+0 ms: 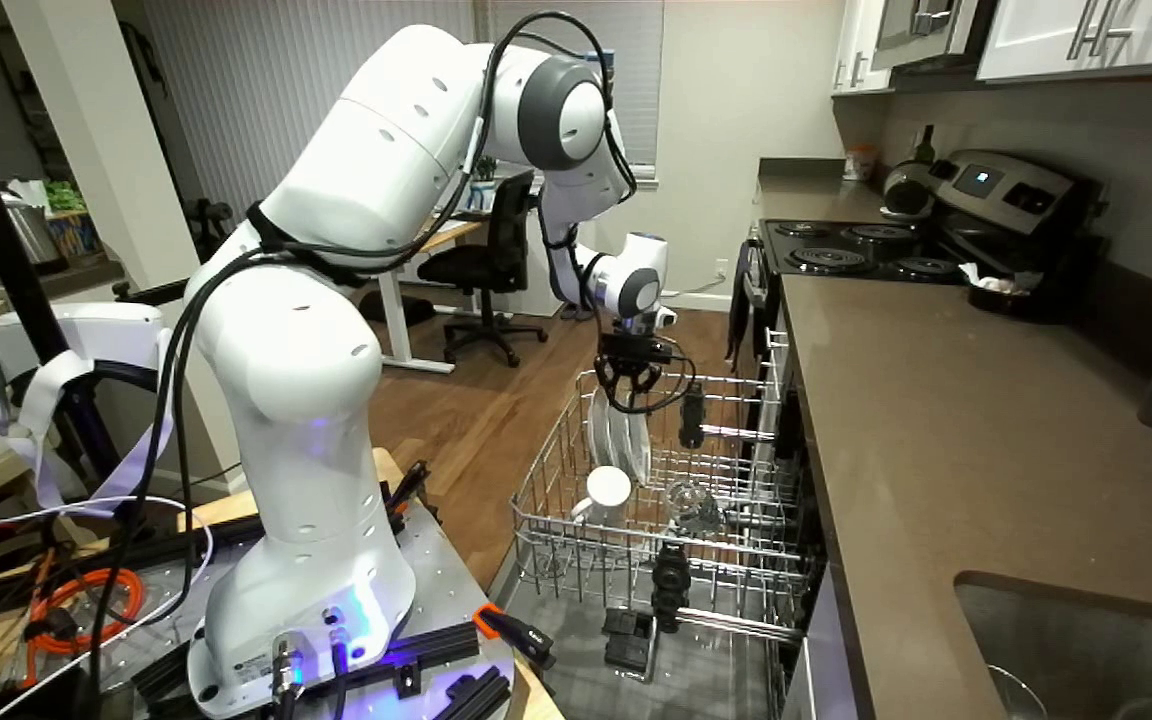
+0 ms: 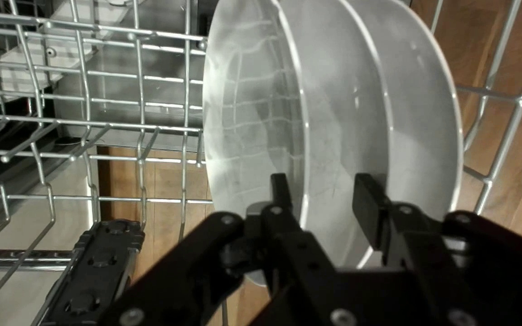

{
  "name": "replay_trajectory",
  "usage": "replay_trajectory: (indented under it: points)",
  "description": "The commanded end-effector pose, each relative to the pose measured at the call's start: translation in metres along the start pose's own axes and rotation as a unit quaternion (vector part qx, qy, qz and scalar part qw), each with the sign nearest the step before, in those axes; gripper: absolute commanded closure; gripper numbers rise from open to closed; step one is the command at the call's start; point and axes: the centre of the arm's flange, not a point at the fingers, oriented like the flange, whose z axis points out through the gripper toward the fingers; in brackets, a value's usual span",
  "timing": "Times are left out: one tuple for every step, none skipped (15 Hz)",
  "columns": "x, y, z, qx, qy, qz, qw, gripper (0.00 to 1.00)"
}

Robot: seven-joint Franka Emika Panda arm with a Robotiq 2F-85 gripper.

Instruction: Remove the white plate from the counter and place it on the left side of the dishwasher

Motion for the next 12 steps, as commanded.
replay_trajectory:
  points:
    - [-0.005, -0.004, -0.032, -0.017, -0.006, 0.007, 0.9998, 0.28]
    - [-0.006, 0.0, -0.04, -0.029, 0.0, 0.006, 0.9996, 0.22]
    - [-0.008, 0.004, -0.05, -0.043, 0.003, 0.003, 0.999, 0.16]
    - [-0.008, 0.007, -0.059, -0.056, 0.004, 0.002, 0.9984, 0.09]
    - [-0.009, 0.01, -0.07, -0.067, 0.004, 0.0, 0.9977, 0.03]
    - [-0.011, 0.012, -0.079, -0.076, 0.007, -0.001, 0.9971, 0.01]
    - [-0.012, 0.014, -0.091, -0.084, 0.007, -0.002, 0.9964, 0.0]
    - [-0.014, 0.015, -0.1, -0.091, 0.009, -0.002, 0.9958, 0.0]
    - [-0.016, 0.014, -0.113, -0.091, 0.005, -0.003, 0.9959, 0.0]
    - [-0.018, 0.012, -0.121, -0.092, 0.0, -0.002, 0.9958, 0.0]
    - [-0.022, 0.01, -0.13, -0.097, -0.005, -0.004, 0.9953, 0.0]
    - [-0.026, 0.008, -0.137, -0.105, -0.009, -0.005, 0.9944, 0.0]
